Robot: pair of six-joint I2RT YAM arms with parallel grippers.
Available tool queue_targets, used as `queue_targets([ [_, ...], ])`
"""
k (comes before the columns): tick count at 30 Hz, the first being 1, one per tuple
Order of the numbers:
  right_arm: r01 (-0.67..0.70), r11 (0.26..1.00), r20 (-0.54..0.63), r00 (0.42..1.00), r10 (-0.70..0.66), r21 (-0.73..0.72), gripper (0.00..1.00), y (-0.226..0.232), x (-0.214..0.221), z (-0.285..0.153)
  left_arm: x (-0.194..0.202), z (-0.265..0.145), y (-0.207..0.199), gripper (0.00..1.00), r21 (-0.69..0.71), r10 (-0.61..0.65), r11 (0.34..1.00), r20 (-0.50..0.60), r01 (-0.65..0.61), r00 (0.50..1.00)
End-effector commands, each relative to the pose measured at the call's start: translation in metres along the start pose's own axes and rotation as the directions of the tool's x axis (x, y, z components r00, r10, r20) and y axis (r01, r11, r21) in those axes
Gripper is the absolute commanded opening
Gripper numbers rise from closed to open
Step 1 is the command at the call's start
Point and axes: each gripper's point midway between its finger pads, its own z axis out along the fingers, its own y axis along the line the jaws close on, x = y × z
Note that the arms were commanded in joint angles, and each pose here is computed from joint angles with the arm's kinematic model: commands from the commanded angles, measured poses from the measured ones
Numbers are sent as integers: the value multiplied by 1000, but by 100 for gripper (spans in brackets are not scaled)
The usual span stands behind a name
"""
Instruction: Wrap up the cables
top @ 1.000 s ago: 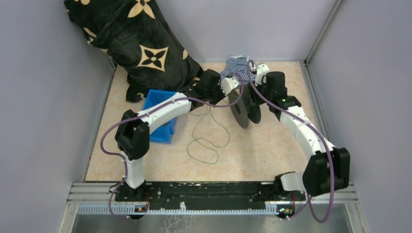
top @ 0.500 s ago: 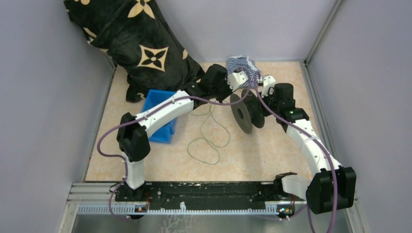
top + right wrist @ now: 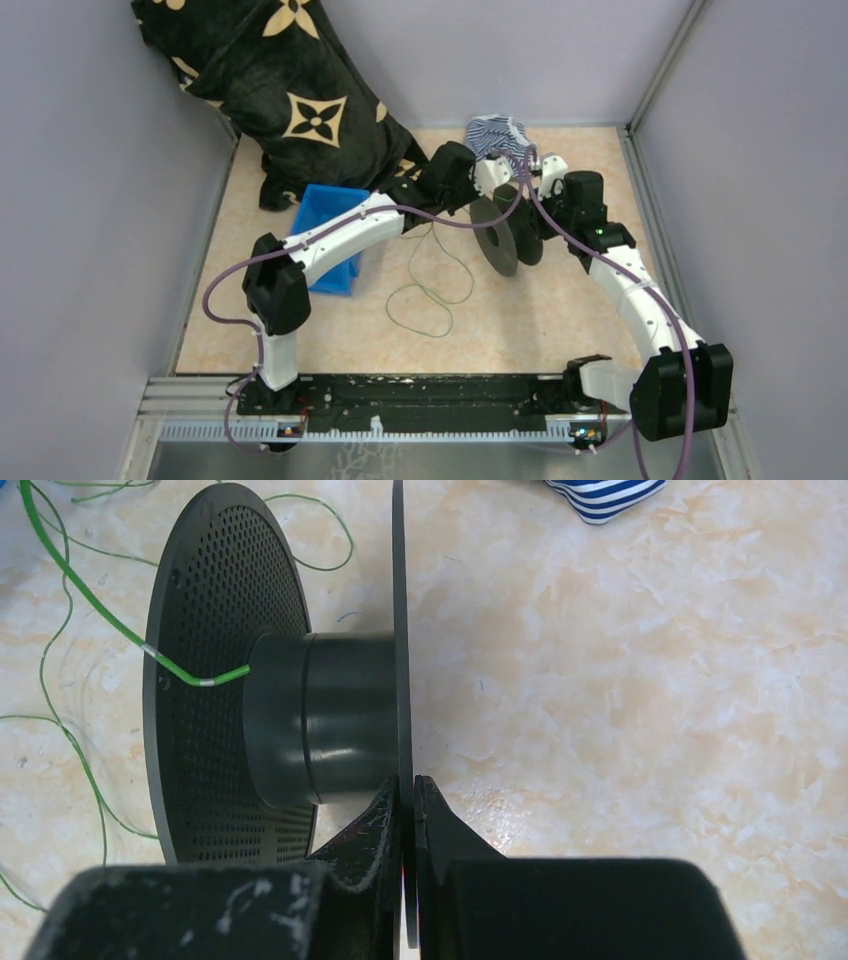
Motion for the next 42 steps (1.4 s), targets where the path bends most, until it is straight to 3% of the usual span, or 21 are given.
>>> queue_targets([
  [1, 9, 1000, 149, 989, -8, -5, 1, 1, -40, -2, -3, 1, 19, 7, -110, 64, 992, -5, -64, 998],
  [22, -3, 1000, 167, 986, 6, -19, 4, 1, -45, 6, -5, 34, 12, 6, -125, 205, 971, -3, -203, 979],
  [42, -4, 995, 180, 984, 21, -99, 8, 14, -47, 12, 1, 54, -1, 6, -116, 217, 969, -6, -216, 976],
])
